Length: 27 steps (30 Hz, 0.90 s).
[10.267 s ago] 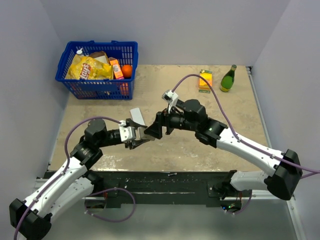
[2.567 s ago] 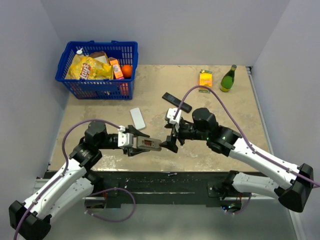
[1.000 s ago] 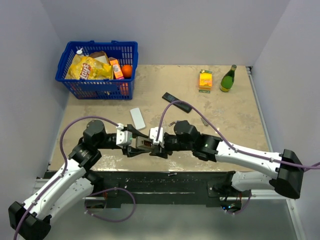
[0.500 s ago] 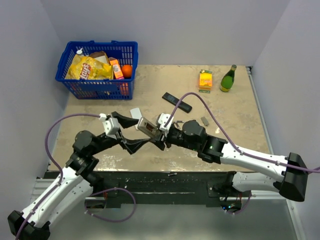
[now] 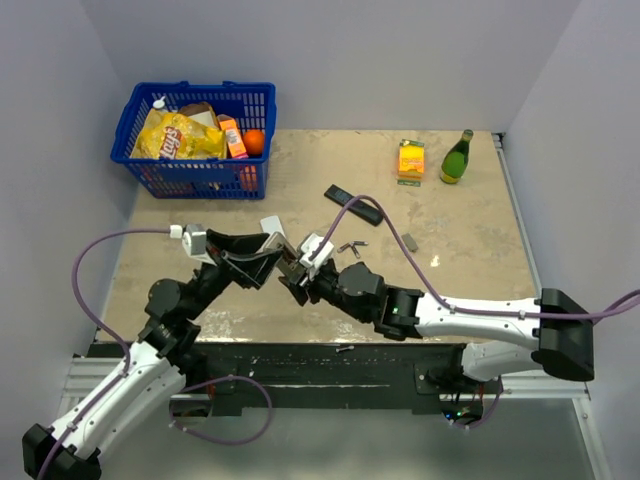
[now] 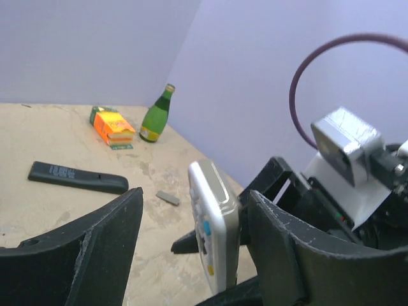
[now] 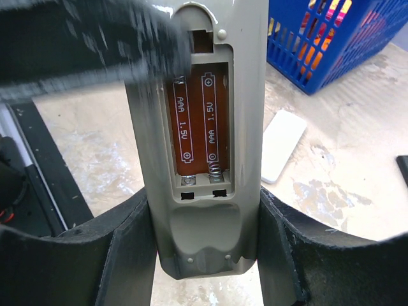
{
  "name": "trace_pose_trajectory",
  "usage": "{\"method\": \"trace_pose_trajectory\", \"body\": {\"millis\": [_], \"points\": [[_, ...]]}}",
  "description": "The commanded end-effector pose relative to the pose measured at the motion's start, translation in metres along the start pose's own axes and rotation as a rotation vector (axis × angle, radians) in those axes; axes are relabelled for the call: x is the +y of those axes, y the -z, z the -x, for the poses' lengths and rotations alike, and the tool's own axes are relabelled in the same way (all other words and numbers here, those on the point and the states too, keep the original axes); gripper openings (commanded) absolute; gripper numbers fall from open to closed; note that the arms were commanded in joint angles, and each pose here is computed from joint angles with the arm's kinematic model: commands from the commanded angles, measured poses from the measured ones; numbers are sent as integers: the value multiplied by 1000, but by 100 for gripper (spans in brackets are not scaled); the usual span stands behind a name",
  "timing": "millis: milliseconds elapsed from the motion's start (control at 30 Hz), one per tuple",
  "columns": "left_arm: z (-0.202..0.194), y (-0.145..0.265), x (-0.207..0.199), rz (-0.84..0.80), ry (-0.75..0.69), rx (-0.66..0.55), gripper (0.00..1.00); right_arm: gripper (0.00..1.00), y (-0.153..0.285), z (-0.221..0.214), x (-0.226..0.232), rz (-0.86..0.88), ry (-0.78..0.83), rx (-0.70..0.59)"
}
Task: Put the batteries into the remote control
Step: Adjust the remote control.
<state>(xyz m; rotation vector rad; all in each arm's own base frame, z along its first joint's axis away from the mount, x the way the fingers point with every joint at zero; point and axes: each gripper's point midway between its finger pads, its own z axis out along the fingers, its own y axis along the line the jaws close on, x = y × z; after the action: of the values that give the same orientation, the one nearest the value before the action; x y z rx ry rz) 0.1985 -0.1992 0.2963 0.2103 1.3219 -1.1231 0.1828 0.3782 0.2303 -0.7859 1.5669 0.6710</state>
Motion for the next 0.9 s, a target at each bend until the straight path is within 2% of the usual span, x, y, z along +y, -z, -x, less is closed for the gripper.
{"method": "trace_pose_trajectory", "body": {"millis": [0,133,333,533,633,733,867], "points": [[40,1,-1,38,37,-181,70,0,-5,26,-4,-90,-44,-94],[51,-1,1,65,78,-214,70,0,-7,21,-1,-117,-34,-82],[31,-13,13,134,115,-95,70,0,-11,21,0,-149,-9,-72],[22,-16,10,109,177,-71,66,0,-15,19,2,-165,0,-59],[15,-18,10,104,193,-51,60,0,-17,18,2,-174,3,-52],[14,-18,9,99,197,-53,50,0,-19,15,3,-185,13,-37],[12,-19,9,99,193,-47,26,0,-22,12,7,-180,15,-25]]}}
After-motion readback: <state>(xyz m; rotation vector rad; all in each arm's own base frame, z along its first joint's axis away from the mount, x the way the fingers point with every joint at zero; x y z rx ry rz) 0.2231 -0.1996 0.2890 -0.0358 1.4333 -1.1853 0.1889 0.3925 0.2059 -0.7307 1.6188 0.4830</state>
